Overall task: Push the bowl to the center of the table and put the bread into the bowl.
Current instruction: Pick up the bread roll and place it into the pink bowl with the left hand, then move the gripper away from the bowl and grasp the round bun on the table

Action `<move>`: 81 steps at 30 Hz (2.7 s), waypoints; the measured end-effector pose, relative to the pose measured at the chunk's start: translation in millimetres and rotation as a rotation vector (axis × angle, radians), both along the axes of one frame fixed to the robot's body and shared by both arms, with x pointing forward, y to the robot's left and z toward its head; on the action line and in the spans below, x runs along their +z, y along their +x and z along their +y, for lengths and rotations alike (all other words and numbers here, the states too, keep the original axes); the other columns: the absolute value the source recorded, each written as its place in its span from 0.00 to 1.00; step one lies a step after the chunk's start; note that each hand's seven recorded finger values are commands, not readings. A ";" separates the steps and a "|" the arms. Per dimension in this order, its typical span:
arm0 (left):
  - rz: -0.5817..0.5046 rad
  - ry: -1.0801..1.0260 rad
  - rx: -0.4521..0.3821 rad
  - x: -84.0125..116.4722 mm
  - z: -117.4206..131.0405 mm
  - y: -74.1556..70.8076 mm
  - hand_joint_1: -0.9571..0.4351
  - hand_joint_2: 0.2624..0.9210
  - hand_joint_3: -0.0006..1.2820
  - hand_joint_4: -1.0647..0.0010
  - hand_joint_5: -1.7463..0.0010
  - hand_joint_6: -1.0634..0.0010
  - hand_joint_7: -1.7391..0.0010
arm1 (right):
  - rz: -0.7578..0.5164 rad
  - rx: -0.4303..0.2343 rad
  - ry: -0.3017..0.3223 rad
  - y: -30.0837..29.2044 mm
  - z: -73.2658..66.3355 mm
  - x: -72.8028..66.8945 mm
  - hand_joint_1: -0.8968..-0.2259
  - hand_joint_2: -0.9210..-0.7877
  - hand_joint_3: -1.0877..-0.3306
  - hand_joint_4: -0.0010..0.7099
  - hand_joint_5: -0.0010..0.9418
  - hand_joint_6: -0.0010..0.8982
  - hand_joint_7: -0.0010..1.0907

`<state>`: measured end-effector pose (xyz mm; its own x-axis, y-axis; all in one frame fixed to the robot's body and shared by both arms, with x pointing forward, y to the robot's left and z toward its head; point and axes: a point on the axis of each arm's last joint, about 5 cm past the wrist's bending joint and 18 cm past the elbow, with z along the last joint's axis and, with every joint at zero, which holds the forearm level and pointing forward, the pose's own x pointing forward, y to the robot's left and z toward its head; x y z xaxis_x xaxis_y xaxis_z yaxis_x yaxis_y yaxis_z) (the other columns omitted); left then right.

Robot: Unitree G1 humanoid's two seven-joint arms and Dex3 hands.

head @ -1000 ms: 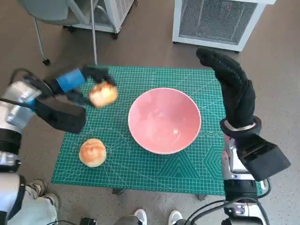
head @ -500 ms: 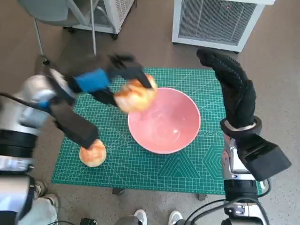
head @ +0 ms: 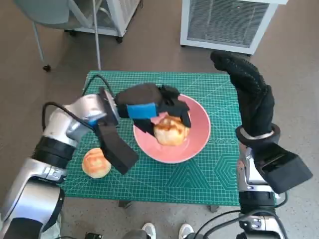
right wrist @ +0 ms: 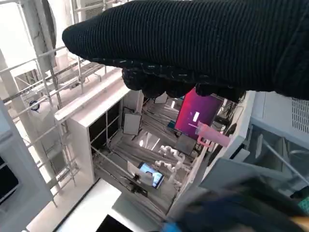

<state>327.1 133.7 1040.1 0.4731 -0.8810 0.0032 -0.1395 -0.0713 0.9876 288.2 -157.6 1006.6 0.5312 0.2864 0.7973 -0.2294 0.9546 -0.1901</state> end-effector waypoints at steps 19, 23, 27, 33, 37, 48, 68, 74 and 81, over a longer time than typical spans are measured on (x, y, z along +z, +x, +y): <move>0.257 0.021 0.187 -12.0 -1.3 -0.2 0.36 0.95 0.01 0.89 0.99 0.86 0.92 | -0.006 -0.005 -0.003 -2.7 -2.1 1.7 0.34 0.00 0.32 0.36 0.00 0.00 0.60; 0.303 0.010 0.198 -8.0 2.4 -5.2 0.33 0.96 0.01 0.91 1.00 0.87 0.93 | -0.007 -0.005 -0.003 -2.8 -1.9 2.0 0.34 0.00 0.32 0.36 0.00 0.00 0.60; 0.340 -0.031 0.207 0.7 10.3 -10.0 0.33 0.95 0.00 0.92 1.00 0.87 0.93 | -0.007 -0.007 -0.002 -2.9 -2.0 1.9 0.34 0.00 0.32 0.36 0.00 0.00 0.60; 0.338 -0.113 0.203 19.3 26.9 -20.4 0.33 0.95 0.00 0.91 1.00 0.86 0.94 | -0.006 -0.007 0.000 -2.8 -1.3 1.4 0.34 0.00 0.32 0.37 0.00 0.00 0.59; 0.329 -0.156 0.204 30.4 40.7 -29.9 0.34 0.94 0.00 0.90 1.00 0.86 0.94 | -0.005 -0.007 0.001 -2.8 -1.0 1.4 0.34 0.00 0.32 0.36 0.00 0.00 0.58; 0.275 -0.195 0.314 44.2 106.1 -72.2 0.34 0.94 0.00 0.89 1.00 0.86 0.94 | -0.002 -0.002 0.003 -3.0 -0.3 2.3 0.33 0.00 0.32 0.36 0.00 0.00 0.57; 0.393 -0.045 0.540 21.7 155.6 -124.2 0.34 0.89 0.00 0.88 1.00 0.84 0.96 | 0.009 0.020 0.016 -2.0 2.2 2.4 0.35 0.00 0.33 0.36 0.00 0.00 0.56; 0.436 -0.042 0.547 12.0 157.9 -125.3 0.37 0.84 0.00 0.85 0.99 0.83 0.97 | 0.015 0.024 0.015 -1.7 2.8 1.9 0.36 0.00 0.33 0.36 0.00 0.00 0.56; 0.494 -0.053 0.546 -9.3 157.9 -119.9 0.39 0.82 0.00 0.82 0.99 0.80 0.97 | 0.015 0.032 0.015 -1.3 3.4 2.3 0.36 0.00 0.33 0.36 0.00 0.00 0.56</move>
